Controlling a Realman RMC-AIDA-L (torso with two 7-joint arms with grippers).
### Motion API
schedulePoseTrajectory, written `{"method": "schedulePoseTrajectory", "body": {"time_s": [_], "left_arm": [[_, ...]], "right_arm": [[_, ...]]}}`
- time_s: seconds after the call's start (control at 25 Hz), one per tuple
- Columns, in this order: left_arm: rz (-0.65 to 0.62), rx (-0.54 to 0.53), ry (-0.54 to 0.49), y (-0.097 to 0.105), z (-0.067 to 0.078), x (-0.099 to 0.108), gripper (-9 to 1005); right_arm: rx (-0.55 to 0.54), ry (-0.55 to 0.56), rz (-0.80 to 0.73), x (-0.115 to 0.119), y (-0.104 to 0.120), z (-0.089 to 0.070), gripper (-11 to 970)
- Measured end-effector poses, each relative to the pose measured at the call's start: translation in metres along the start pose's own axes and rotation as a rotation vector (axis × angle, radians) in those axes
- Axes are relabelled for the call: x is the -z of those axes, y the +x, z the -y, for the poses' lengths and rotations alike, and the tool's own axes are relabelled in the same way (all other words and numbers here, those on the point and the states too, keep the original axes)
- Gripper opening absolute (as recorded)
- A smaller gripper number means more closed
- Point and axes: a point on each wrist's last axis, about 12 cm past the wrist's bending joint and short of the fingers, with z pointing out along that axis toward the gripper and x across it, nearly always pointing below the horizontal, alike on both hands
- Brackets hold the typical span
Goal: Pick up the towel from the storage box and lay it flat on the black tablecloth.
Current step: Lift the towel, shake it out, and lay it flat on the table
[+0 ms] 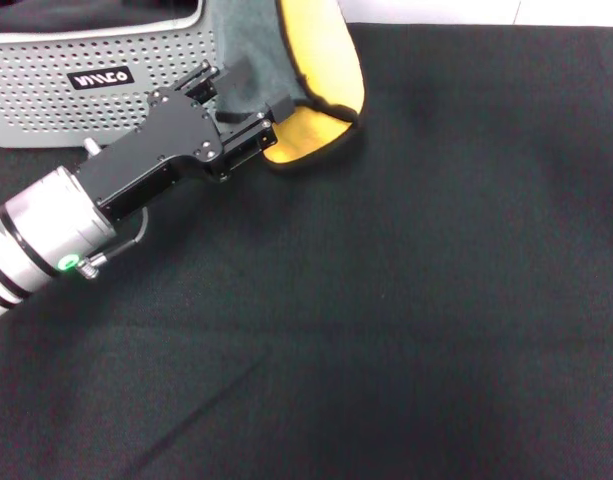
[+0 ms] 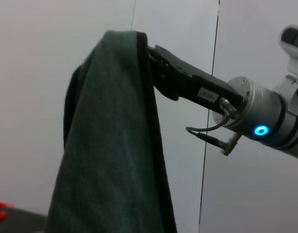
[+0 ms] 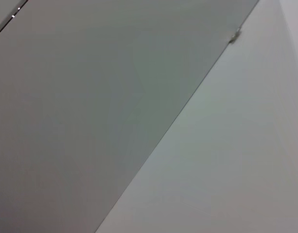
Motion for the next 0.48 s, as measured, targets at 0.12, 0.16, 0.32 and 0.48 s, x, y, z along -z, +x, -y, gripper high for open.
{"method": "schedulePoseTrajectory", "body": {"time_s": [0.12,0.16,0.32,0.48], "left_arm": [[-0.004,-0.003,-0.005,0.001,0.000,0.000,689],[-0.004,-0.003,-0.005,0.001,0.001,0.000,690],[-0.002,-0.004,-0.004,0.002,0.002,-0.001,690],[-0.004,-0.009,-0.007,0.003,0.002,-0.001,685]], "right_arm": [[0.010,-0.005,-0.008,-0.004,0.000,-0.004,10],[0.011,-0.004,-0.010,-0.005,0.000,-0.004,10],[0.004,-0.001,-0.001,-0.008,-0.003,-0.005,10],[0.001,-0.006,0.009,-0.011,-0.006,-0.006,10]]}}
